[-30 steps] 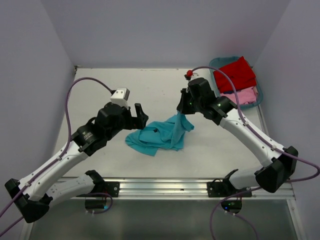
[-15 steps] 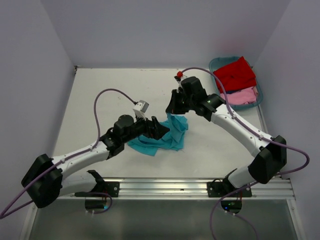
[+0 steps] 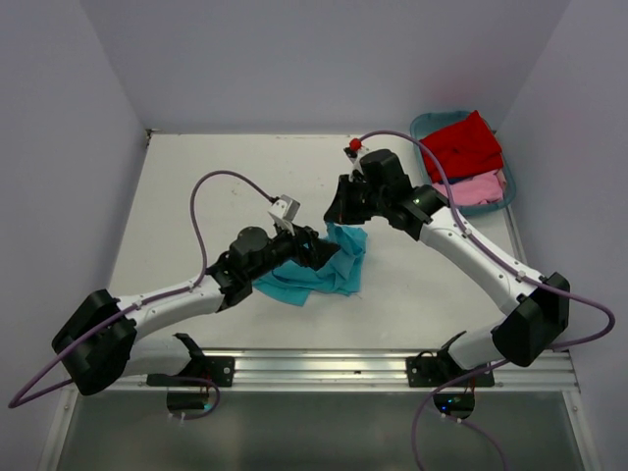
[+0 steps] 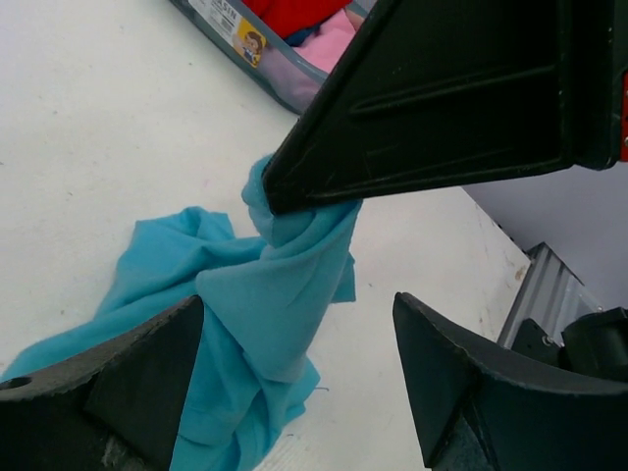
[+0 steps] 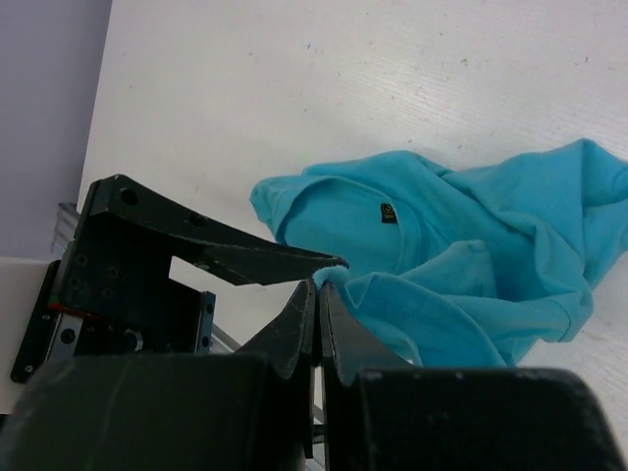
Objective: Fold and stack the t-shirts
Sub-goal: Flatten out the tshirt
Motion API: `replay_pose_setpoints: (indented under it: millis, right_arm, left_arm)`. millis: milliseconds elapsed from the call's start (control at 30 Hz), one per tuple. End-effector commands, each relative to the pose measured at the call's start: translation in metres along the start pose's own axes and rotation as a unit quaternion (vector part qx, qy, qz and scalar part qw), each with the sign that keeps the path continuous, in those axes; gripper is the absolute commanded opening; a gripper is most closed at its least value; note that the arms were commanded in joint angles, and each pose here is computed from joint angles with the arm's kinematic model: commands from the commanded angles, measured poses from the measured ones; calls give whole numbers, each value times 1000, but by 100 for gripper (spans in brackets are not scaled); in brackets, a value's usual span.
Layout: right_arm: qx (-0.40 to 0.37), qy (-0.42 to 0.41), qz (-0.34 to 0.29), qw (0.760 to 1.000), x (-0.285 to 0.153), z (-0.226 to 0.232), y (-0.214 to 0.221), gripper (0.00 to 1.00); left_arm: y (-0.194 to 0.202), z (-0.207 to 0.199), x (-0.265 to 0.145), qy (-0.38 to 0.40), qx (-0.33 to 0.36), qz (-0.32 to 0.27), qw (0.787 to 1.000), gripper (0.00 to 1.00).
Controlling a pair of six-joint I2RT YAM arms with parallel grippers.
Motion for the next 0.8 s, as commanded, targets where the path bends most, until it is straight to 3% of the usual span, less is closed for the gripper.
replay_pose_setpoints:
  millis: [0,133,500,767]
  right_arm:
    - [2,-32,-19,999,-13,13,-9,0]
    - [3,-36,-17,999,-14,14,-7,0]
    - [5,-41,-13,999,-18,14,-1,0]
    - [5,-37,-14,999,-14,12,0,0]
  left_arm:
    - [-44,-11,6,-3,47,-84,995,81]
    - [-53,-6,8,-28,61,-101,993,71]
    - [-55,-7,24,-23,54,-101,993,57]
    - [-56,-10,27,-18,58,-91,994,29]
Point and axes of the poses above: each gripper's point midway between its finger pads, its own x axis out along the fingers, its own z axis along the line the jaws close on, y = z × x, the point moved 4 cm from there along -x, back along the fingers, and after that the axes turned 4 degrees about -x, right-handed, at the moved point
